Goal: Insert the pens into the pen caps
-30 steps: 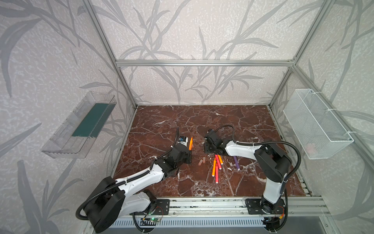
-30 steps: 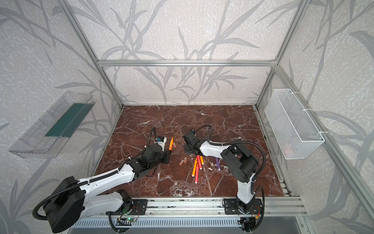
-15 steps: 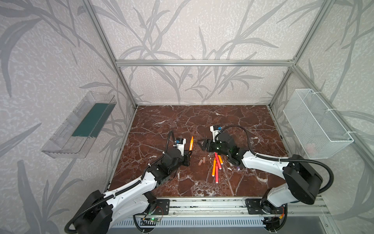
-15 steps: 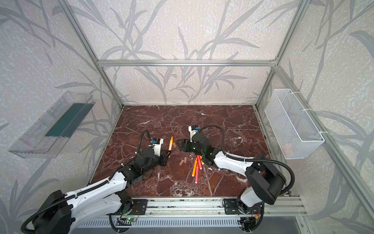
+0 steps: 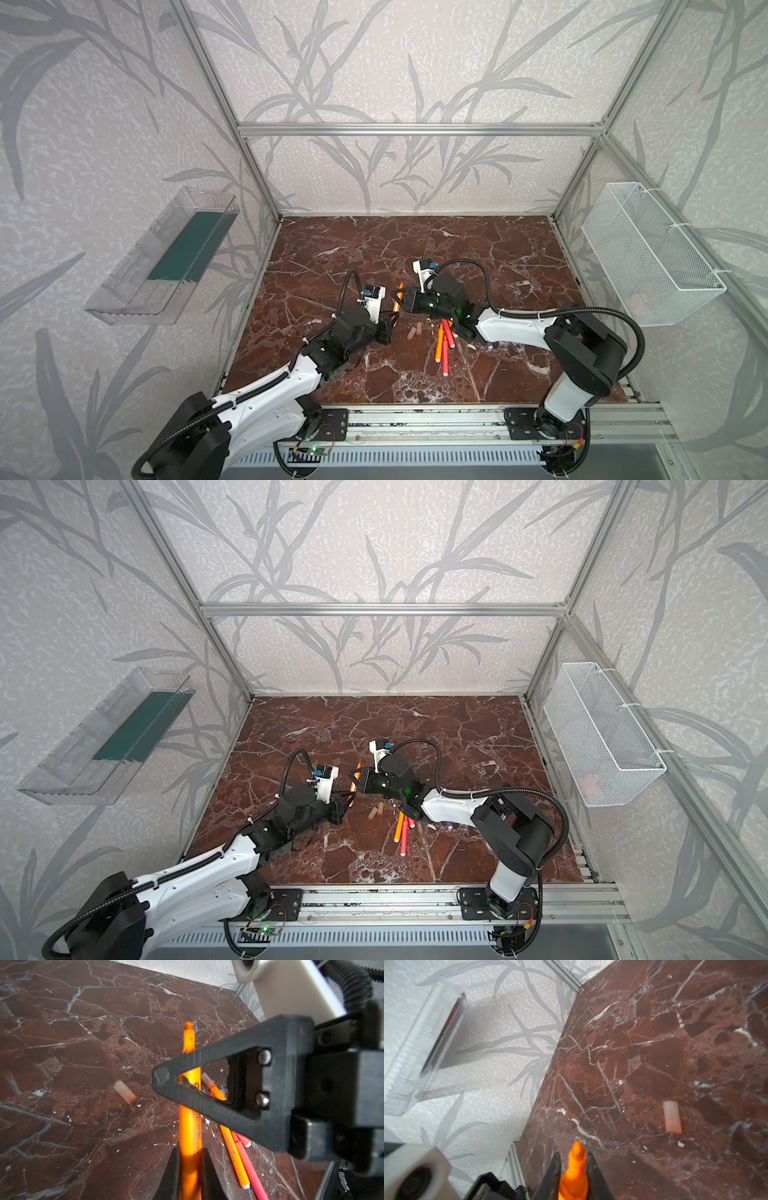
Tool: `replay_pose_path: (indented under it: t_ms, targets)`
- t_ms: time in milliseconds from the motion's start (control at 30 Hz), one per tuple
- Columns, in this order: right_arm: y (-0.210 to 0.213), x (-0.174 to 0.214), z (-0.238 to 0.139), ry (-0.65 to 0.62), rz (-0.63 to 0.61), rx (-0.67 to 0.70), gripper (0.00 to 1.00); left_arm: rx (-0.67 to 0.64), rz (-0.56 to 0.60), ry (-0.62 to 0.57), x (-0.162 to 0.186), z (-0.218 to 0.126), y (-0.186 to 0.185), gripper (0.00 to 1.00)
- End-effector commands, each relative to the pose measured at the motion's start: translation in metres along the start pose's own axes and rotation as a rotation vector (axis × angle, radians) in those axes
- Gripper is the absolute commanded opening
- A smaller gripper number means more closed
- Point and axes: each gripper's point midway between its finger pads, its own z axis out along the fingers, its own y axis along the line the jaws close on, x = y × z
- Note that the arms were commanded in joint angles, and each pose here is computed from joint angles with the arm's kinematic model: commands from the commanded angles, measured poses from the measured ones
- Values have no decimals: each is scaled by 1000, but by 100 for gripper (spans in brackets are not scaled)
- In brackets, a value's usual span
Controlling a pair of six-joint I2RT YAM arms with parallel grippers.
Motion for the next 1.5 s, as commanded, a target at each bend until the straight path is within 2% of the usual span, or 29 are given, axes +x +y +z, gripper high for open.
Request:
replay_pose_path:
  t_ms: [0, 100, 167, 267, 400, 467, 533, 633, 700, 800, 867, 1000, 1167, 1333, 1467]
  targets:
    - [13, -12, 3, -35, -8, -32, 9, 38, 27, -27, -6, -1, -8, 0]
    - [14, -11, 2, -40, 2, -38, 1, 33, 27, -32, -6, 1, -7, 9]
    - [16, -8, 3, -44, 6, -44, 0, 25, 27, -41, -8, 3, -6, 20]
    - [20, -4, 2, -47, 5, -49, 0, 24, 27, -60, -13, 7, -6, 31]
    - [22, -3, 0, -61, 0, -40, 0, 18, 30, -54, -15, 15, -7, 34]
    - [20, -2, 0, -61, 1, -32, 0, 20, 25, -60, -18, 17, -8, 30]
    - [17, -2, -1, -69, 1, -25, 0, 17, 21, -67, -20, 18, -8, 18]
    - [13, -3, -4, -78, -4, -6, 2, 3, 18, -70, -22, 17, -6, 7]
    - [12, -4, -5, -86, -19, 7, 20, 0, 16, -69, -22, 17, -5, 0]
    - [3, -15, -14, -134, -54, 74, 44, -41, 10, -60, -18, 16, 3, 0]
    - [-10, -22, -21, -142, -87, 158, 49, -81, 4, -53, -15, 14, 14, 0]
    - [-45, -33, -33, -115, -180, 400, 49, -174, -50, -37, -8, 6, 46, 0]
    - [-93, -31, -37, 8, -323, 703, 49, -244, -171, -35, -4, -8, 84, 0]
    - [-136, -16, -17, 190, -364, 890, 42, -229, -162, -31, -4, -13, 80, 0]
    - [-153, -15, -14, 240, -398, 986, 40, -205, -157, -30, -3, -14, 76, 0]
